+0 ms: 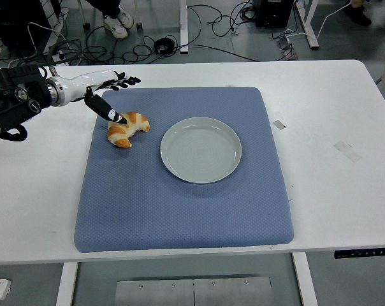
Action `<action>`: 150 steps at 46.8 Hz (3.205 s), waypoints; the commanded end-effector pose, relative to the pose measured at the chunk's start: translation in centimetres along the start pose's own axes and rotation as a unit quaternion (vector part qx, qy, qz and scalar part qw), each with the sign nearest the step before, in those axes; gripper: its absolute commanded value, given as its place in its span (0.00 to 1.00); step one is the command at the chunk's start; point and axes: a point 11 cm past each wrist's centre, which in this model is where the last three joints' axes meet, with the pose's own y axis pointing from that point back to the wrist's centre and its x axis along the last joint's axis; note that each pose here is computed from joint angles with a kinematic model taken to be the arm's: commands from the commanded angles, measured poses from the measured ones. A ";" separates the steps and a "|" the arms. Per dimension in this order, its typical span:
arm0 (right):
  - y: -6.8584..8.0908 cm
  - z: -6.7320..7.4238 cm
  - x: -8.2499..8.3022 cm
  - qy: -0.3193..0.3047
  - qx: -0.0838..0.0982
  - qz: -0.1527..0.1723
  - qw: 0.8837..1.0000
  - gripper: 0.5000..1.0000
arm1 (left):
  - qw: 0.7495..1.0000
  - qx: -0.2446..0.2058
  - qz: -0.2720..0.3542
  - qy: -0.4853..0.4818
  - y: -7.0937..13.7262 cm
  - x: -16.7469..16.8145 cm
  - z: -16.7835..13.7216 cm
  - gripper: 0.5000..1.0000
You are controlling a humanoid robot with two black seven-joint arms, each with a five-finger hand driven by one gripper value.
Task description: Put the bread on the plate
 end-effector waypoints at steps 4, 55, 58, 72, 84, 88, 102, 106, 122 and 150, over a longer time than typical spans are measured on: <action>0.0 -0.1 0.0 0.000 0.001 0.000 1.000 1.00 | 1.000 0.005 -0.005 0.005 0.0 -0.8 -0.6 0.88; 0.0 0.0 0.1 0.001 0.000 0.001 1.000 1.00 | 0.999 0.002 -0.012 0.036 -0.6 -3.0 -1.3 0.56; 0.0 0.1 0.1 0.001 -0.001 0.001 1.000 1.00 | 0.999 0.003 -0.013 0.042 -0.6 -3.2 -1.4 0.56; 0.0 0.0 0.0 0.001 0.000 0.000 1.000 1.00 | 0.999 -0.001 -0.015 0.044 -0.6 -3.6 -1.6 0.39; 0.0 0.0 0.0 0.001 0.000 0.000 1.000 1.00 | 0.999 -0.006 -0.018 0.045 -0.6 -3.7 -1.5 0.19; 0.0 -0.1 0.0 0.000 0.001 0.001 1.000 1.00 | 0.999 -0.007 -0.018 0.045 -0.6 -3.6 -1.4 0.16; 0.0 0.0 0.0 0.000 0.000 0.001 1.000 1.00 | 0.999 -0.018 -0.006 0.050 -0.6 -2.6 -0.7 0.15; 0.0 0.0 0.0 0.000 0.000 0.001 1.000 1.00 | 0.998 -0.030 0.005 0.059 -0.5 -1.7 0.0 0.15; 0.0 -0.1 0.0 0.000 0.001 0.001 1.000 1.00 | 0.994 -0.092 0.015 0.062 -2.3 -0.3 5.9 0.15; 0.0 0.0 0.0 0.000 0.000 0.001 1.000 1.00 | 0.987 -0.142 -0.047 0.063 -5.7 -6.5 11.7 0.17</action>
